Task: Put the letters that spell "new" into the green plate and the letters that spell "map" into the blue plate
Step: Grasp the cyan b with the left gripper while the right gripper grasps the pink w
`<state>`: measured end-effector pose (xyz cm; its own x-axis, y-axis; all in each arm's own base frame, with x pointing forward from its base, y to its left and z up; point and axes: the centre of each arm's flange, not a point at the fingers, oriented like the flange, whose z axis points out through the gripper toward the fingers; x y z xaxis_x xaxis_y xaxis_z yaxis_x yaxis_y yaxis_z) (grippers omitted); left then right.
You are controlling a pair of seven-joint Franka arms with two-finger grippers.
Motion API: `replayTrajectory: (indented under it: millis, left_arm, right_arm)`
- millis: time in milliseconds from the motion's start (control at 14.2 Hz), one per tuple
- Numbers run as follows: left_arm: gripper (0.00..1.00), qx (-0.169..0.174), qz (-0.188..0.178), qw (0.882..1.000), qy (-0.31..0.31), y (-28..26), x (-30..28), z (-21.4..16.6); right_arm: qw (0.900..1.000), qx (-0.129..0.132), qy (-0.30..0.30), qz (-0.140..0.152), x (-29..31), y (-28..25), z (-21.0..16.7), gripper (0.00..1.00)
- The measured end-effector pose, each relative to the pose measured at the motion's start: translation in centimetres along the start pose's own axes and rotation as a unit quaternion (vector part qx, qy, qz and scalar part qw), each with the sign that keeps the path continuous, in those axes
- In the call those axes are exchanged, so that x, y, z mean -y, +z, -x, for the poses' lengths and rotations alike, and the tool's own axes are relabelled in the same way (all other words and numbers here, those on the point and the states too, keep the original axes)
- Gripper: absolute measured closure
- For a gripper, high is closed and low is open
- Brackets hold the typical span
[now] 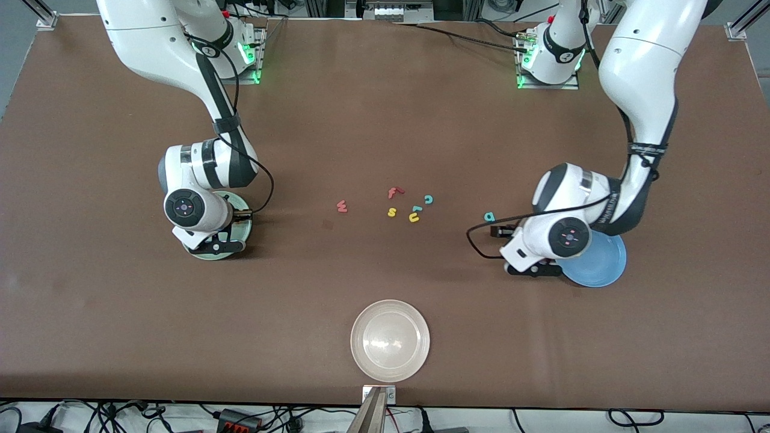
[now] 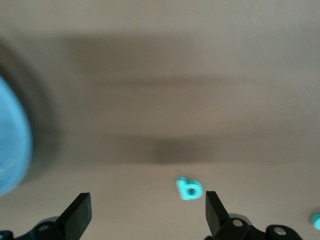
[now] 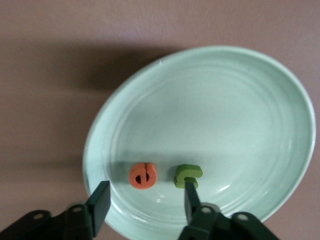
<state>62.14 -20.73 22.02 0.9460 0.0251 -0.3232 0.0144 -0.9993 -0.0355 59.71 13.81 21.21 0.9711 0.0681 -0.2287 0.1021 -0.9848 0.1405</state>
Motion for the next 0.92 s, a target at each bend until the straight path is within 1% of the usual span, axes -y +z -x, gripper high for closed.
replayTrajectory:
  millis: [71,212,282,353,423,494,564,635,776,917]
  left_arm:
    - [0.0,0.001,0.004,1.0,-0.008,1.5,-0.9,0.7]
    - [0.0,-0.01,0.016,0.999,-0.03,4.5,-2.1,2.0]
    - [0.0,-0.015,0.022,0.999,-0.038,5.6,-2.7,2.7]
    - [0.04,-0.017,0.025,0.999,-0.041,6.2,-3.2,3.3]
    - [0.14,-0.019,0.026,0.999,-0.042,6.4,-3.3,3.6]
    - [0.26,-0.019,0.025,0.999,-0.043,6.4,-3.2,3.8]
    - [0.37,-0.018,0.025,0.999,-0.044,6.4,-3.0,3.9]
    - [0.46,-0.018,0.025,0.998,-0.045,6.4,-2.8,3.9]
    - [0.46,-0.018,0.026,0.998,-0.048,6.6,-2.5,3.9]
    - [0.48,-0.02,0.028,0.998,-0.048,6.7,-2.4,3.9]
  right_arm:
    - [1.0,-0.01,-0.002,-0.004,0.1,-1.3,0.0,0.17]
    - [0.999,-0.032,-0.016,-0.013,2.1,-3.9,0.3,0.0]
    - [0.999,-0.039,-0.024,-0.026,4.3,-4.8,0.6,0.0]
    - [0.998,-0.045,-0.028,-0.046,6.9,-5.4,1.0,0.0]
    - [0.996,-0.048,-0.03,-0.065,9.5,-5.6,1.6,0.0]
    - [0.995,-0.051,-0.031,-0.078,11.8,-5.6,2.1,0.02]
    - [0.995,-0.055,-0.03,-0.082,13.7,-5.3,2.6,0.04]
    - [0.995,-0.058,-0.023,-0.083,15.4,-4.9,2.9,0.09]
    - [0.994,-0.068,-0.005,-0.082,18.0,-4.2,3.5,0.09]
    - [0.994,-0.079,0.003,-0.082,20.6,-3.8,4.1,0.13]
